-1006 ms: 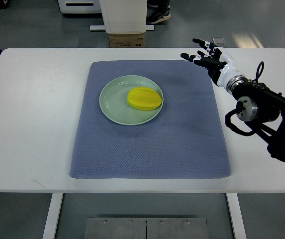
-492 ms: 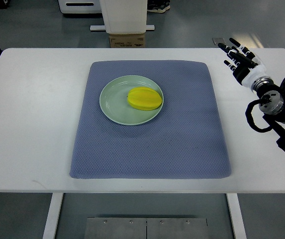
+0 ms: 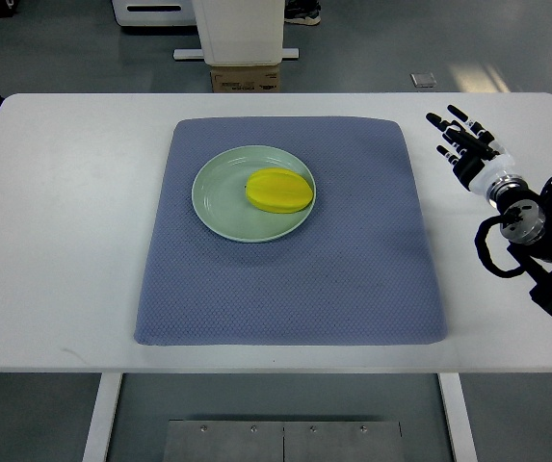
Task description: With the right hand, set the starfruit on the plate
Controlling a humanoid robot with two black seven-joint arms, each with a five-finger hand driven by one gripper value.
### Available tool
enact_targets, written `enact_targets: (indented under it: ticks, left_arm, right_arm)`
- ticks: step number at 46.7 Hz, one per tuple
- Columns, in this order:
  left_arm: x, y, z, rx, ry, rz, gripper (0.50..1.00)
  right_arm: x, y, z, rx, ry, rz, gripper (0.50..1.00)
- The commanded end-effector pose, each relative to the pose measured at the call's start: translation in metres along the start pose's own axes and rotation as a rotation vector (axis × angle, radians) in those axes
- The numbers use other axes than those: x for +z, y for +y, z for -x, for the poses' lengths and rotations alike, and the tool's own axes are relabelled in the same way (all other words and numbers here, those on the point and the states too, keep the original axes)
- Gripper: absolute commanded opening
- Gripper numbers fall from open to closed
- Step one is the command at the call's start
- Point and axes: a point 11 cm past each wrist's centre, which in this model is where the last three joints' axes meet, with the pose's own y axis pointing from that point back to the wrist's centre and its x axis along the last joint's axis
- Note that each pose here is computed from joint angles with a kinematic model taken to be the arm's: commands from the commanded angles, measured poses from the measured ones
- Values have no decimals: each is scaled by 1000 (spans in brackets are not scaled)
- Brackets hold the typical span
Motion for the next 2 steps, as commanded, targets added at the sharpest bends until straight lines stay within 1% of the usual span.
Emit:
enact_targets:
  ticks: [1,2]
  left_arm:
    - [0,0,0,0,0,0,1000]
    - [0,0,0,0,-1,0,1000]
  right_arm:
    - [1,0,-1,1,1,3,1000]
    - [1,0,-1,1,1,3,1000]
